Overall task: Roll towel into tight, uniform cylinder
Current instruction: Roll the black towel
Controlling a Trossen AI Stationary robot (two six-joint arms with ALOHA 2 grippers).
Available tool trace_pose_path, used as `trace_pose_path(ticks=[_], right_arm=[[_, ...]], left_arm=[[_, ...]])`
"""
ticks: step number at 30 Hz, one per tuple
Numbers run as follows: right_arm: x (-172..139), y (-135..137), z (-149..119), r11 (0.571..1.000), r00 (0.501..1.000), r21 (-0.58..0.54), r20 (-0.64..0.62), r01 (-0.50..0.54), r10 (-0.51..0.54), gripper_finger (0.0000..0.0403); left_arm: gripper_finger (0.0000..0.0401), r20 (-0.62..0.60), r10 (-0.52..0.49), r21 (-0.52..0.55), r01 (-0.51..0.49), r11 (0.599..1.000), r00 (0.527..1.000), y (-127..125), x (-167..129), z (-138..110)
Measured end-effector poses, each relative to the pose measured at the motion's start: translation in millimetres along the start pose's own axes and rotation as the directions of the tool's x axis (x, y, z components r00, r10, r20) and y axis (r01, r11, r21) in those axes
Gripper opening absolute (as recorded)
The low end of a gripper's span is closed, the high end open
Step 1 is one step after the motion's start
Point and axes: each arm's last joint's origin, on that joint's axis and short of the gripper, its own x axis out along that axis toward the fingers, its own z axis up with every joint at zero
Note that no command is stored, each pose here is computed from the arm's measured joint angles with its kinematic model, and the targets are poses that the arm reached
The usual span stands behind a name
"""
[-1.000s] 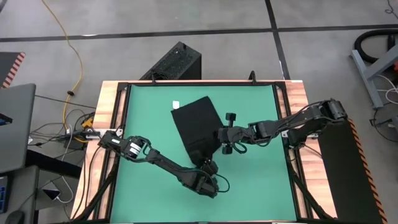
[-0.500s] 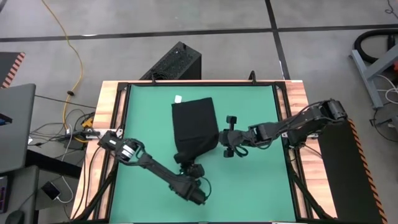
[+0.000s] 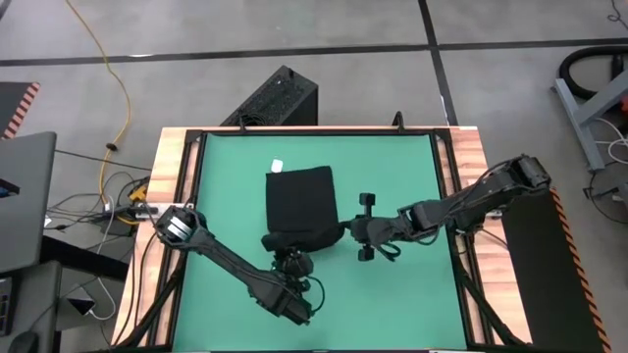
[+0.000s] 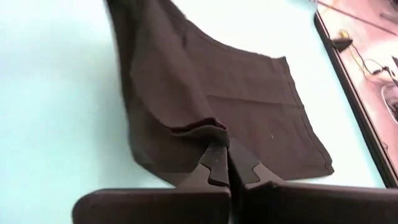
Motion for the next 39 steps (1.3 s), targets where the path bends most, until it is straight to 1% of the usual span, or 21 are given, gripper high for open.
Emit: trace_pose_path(ticks=[3,9,13,18,24,27,30,34,36,39], right_arm=[[-14,0,5,1.000,0.999,0.005,0.043,0.002,-0.002,0.0000],[-53,-10,17,0.995,0.983,0.003,0.159,0.096,-0.095,0.0000],[-77,-20,22,0.994,0.965,0.013,0.240,0.106,-0.106,0.0000],[-103,-33,28,0.994,0.935,0.005,0.338,0.113,-0.108,0.0000],[-127,-50,37,0.988,0.880,0.010,0.453,0.156,-0.143,0.0000],[-136,-56,46,0.985,0.863,0.002,0.482,0.173,-0.153,0.0000],[-141,-59,57,0.979,0.854,-0.029,0.495,0.200,-0.159,0.0000],[-143,-62,69,0.970,0.856,-0.068,0.487,0.232,-0.171,0.0000],[-141,-64,72,0.960,0.867,-0.107,0.464,0.257,-0.181,0.0000],[-137,-72,75,0.941,0.876,-0.129,0.422,0.313,-0.234,0.0000]], left_arm=[[0.0000,0.010,-0.008,0.003,0.008,1.000,1.000,18,-11,6],[0.0000,0.037,-0.042,0.006,0.042,0.999,0.998,51,-30,15],[0.0000,0.062,-0.066,0.017,0.066,0.998,0.996,71,-41,21],[0.0000,0.089,-0.082,0.032,0.079,0.996,0.993,102,-50,29],[0.0000,0.125,-0.074,0.031,0.071,0.997,0.989,132,-55,36],[0.0000,0.141,-0.063,0.047,0.057,0.997,0.988,147,-54,41],[0.0000,0.150,-0.074,0.046,0.068,0.997,0.986,164,-54,47],[0.0000,0.176,-0.111,0.034,0.107,0.994,0.978,191,-57,54],[0.0000,0.193,-0.125,0.027,0.122,0.992,0.973,204,-61,57],[0.0000,0.223,-0.127,0.005,0.129,0.992,0.966,225,-68,61]])
